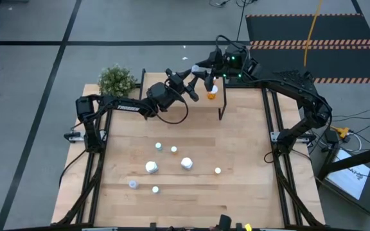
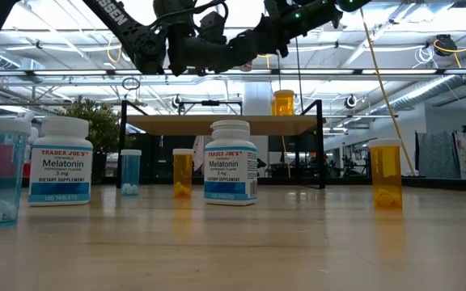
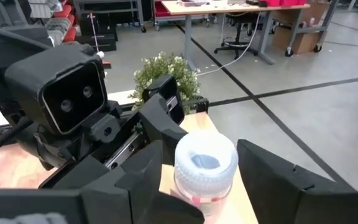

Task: Pick and place medicine bottles onto shelf by color
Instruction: Put the top transparent pill bottle on the shelf

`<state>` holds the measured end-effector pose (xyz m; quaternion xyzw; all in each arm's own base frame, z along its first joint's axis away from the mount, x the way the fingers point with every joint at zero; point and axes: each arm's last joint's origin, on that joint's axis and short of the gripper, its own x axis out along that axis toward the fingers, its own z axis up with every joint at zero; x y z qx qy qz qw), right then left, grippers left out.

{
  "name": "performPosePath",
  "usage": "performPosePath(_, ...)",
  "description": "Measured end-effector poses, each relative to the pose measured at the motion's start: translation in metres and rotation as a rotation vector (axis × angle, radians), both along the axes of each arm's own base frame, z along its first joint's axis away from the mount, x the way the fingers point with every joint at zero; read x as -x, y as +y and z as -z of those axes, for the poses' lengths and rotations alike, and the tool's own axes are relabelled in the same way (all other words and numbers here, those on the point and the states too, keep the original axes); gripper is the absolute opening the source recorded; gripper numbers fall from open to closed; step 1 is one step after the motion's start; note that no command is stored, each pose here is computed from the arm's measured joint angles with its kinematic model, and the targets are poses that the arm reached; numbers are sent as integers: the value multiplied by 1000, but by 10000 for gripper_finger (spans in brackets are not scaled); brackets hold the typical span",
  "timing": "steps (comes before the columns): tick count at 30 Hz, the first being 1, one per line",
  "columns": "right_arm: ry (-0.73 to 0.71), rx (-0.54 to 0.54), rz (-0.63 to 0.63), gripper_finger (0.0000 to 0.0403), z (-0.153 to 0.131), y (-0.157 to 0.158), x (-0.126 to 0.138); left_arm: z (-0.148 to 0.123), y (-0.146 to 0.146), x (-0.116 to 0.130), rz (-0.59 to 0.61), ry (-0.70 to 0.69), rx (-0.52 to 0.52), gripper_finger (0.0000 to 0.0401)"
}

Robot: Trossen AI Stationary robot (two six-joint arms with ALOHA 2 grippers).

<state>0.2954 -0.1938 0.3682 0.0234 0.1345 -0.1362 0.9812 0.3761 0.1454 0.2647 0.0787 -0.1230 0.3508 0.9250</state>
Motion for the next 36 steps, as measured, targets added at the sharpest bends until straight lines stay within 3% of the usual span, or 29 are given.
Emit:
performPosePath(10,10,-1,1,141,1,0,0,0,0,0,0,2,1,175)
performPosePath(18,9,6,-1,148,1,0,0,1,-1,-1,6,-1,8,179)
performPosePath(25,15,10,9,142,1,-4,3,0,-11,-3,-38,39,26,260)
performPosePath(30,24,14,29,145,2,-10,7,-18,-24,5,-41,127,25,323)
performPosePath(36,12,33,59,145,1,-19,13,-48,-50,26,19,238,65,340)
